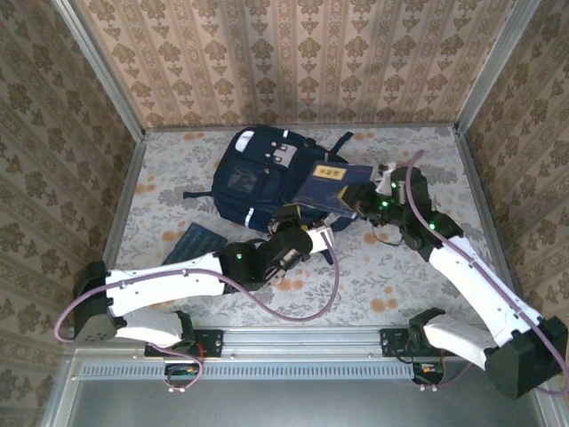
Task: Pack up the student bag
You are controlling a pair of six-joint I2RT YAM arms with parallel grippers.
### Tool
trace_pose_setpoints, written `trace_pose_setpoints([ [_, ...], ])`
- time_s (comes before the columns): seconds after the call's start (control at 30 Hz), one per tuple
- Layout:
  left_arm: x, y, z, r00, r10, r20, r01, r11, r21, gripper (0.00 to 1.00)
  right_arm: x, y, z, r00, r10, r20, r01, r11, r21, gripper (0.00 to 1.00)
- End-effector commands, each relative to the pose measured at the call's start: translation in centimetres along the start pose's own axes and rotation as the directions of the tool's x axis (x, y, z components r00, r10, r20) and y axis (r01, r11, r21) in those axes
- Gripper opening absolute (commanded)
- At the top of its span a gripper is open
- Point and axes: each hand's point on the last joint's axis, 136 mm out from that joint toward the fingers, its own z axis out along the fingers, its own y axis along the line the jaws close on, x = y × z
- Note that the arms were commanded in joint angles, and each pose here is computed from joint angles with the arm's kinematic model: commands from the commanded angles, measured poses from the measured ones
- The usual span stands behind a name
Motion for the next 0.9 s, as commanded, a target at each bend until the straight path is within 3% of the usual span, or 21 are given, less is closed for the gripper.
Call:
trace_pose_setpoints([
  [0.0, -0.7, -0.2, -1.8, 0.964, -0.257, 0.075, 0.238, 0.951, 0.196, 0.62, -1.1, -1.8, -1.6, 0.988, -0.132, 0.085, 0.131, 0.991, 0.021, 0.00],
  [0.1, 0.2, 1.8, -1.0, 0.880, -0.474, 0.031, 0.449, 0.853, 0.267, 0.67, -0.9, -4.2, -2.5, 0.978, -0.181, 0.109, 0.171, 0.981, 0.093, 0.00],
  [0.17, 1.2, 3.6, 0.6, 0.776, -0.630, -0.044, 0.610, 0.731, 0.306, 0.65, -0.9, -5.4, -3.6, 0.964, -0.221, 0.151, 0.200, 0.969, 0.142, 0.00],
  [0.27, 2.0, 5.1, 3.9, 0.647, -0.743, -0.168, 0.745, 0.572, 0.342, 0.64, -1.2, -6.7, -5.7, 0.930, -0.283, 0.236, 0.238, 0.950, 0.201, 0.00],
  [0.37, 1.7, 5.8, 7.8, 0.561, -0.780, -0.279, 0.815, 0.462, 0.350, 0.62, -1.4, -8.4, -7.3, 0.911, -0.297, 0.287, 0.218, 0.936, 0.277, 0.00],
  [0.53, 1.4, 5.1, 14.5, 0.486, -0.774, -0.405, 0.866, 0.366, 0.339, 0.49, -1.0, -9.4, -8.5, 0.904, -0.305, 0.301, 0.205, 0.925, 0.320, 0.00],
  [0.67, 2.7, 5.0, 19.3, 0.346, -0.805, -0.482, 0.929, 0.221, 0.296, 0.48, -0.9, -9.4, -9.5, 0.885, -0.342, 0.316, 0.234, 0.913, 0.333, 0.00],
  [0.77, 3.4, 4.3, 21.8, 0.274, -0.798, -0.536, 0.951, 0.144, 0.273, 0.51, -0.7, -9.6, -9.6, 0.886, -0.343, 0.312, 0.236, 0.913, 0.332, 0.00],
  [0.87, 2.9, 3.2, 23.4, 0.201, -0.789, -0.581, 0.952, 0.017, 0.306, 0.52, -0.3, -9.8, -9.1, 0.901, -0.315, 0.300, 0.219, 0.924, 0.313, 0.00],
])
